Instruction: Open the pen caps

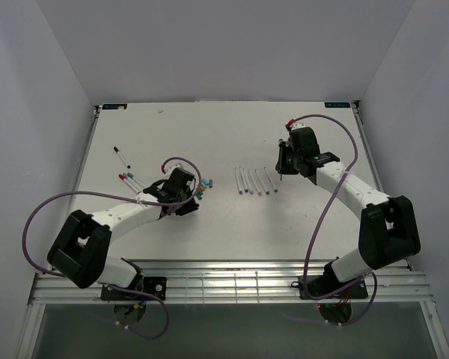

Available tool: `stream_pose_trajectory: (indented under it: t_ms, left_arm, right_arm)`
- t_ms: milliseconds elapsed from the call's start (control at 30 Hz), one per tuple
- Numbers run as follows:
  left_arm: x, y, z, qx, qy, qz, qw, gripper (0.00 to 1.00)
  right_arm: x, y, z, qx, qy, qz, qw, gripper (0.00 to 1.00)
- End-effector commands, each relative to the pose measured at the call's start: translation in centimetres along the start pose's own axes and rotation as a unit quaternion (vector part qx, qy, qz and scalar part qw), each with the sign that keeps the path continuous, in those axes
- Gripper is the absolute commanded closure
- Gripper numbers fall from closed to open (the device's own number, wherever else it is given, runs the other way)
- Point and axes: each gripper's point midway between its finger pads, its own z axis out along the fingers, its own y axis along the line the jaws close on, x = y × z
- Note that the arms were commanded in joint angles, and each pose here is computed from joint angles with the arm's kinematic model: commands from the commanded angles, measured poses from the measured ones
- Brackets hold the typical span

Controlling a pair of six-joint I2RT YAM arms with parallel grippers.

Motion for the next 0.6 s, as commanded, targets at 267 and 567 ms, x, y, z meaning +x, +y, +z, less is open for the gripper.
stream_pose_trajectory:
  t_ms: [267,567]
  left_arm:
    - [-1.9,-0.4,2.4,0.000,0.009,-0.029,1.000,0.94]
    - [-2.1,0.3,3.2,-0.005,0.017,-0.042,0.999,0.61]
  right_arm:
    - [0.6,-0.7,1.2,-0.023,-0.004,-0.031,0.999,0.92]
    - [1.9,-2.0,2.9,-0.031,0.021,-0.037,0.999,0.92]
